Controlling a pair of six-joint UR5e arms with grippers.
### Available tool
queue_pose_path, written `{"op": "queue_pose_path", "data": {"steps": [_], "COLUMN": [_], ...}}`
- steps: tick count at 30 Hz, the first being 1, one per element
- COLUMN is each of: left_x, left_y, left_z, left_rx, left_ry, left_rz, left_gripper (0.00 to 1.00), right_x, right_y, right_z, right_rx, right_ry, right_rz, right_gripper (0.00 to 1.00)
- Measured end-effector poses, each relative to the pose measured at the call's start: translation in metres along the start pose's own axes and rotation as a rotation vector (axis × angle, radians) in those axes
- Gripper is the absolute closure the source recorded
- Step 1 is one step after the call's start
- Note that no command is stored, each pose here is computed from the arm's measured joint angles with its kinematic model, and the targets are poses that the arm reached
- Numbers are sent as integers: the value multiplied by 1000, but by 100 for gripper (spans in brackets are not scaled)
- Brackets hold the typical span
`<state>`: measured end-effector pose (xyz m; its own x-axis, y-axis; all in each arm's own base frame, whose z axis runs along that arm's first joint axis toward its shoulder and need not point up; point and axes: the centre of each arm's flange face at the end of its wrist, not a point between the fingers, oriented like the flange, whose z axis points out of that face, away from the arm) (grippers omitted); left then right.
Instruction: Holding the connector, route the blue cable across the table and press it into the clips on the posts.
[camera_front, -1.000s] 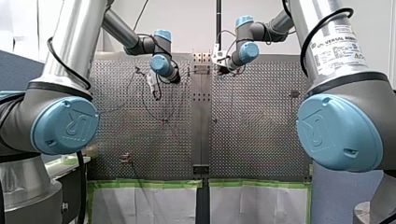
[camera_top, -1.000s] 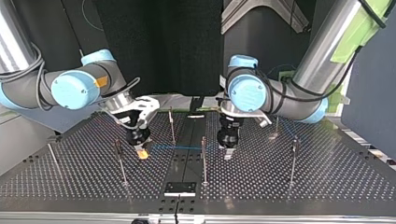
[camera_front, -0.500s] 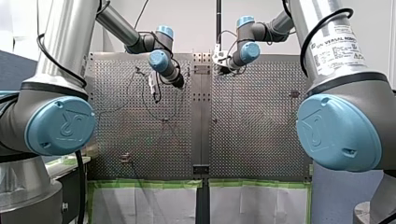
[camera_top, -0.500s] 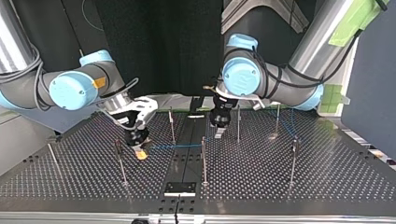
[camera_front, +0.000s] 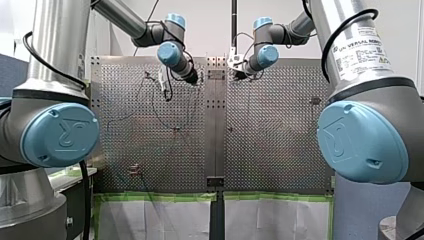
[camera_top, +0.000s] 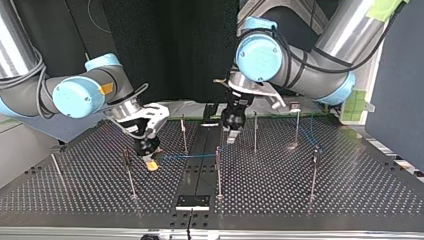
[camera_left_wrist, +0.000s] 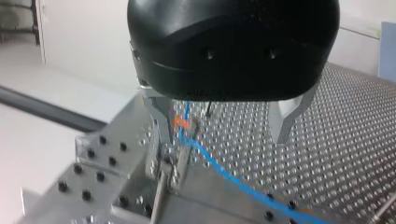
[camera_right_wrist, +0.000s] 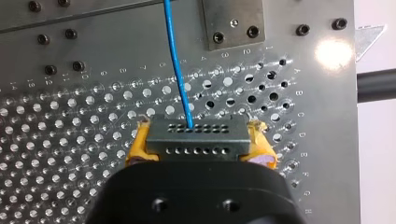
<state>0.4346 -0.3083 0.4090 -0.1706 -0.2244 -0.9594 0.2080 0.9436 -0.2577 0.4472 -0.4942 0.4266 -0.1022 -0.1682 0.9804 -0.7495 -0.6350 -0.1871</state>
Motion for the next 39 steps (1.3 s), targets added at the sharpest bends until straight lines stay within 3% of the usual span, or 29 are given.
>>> {"op": "queue_pose_path", "data": {"steps": [6,12,18,29,39], "left_x": [0,-12,-25,-19,-10], "left_y": [-23,-48,-74,-88,-93], "left_z": [-8,-12,-18,1,39], "left_rx": [35,55,80,52,18], "left_ry": [-22,-83,-116,-73,-59], "left_rz": [39,34,27,87,115], "left_gripper": [0,0,0,0,0], "right_x": [1,2,2,3,3], "right_y": [4,7,10,13,14], "right_z": [0,0,0,0,0], "right_rx": [-5,-10,-14,-17,-19], "right_ry": [2,3,4,5,5], "right_rz": [2,3,3,5,5], "right_gripper": [100,100,100,100,100]}}
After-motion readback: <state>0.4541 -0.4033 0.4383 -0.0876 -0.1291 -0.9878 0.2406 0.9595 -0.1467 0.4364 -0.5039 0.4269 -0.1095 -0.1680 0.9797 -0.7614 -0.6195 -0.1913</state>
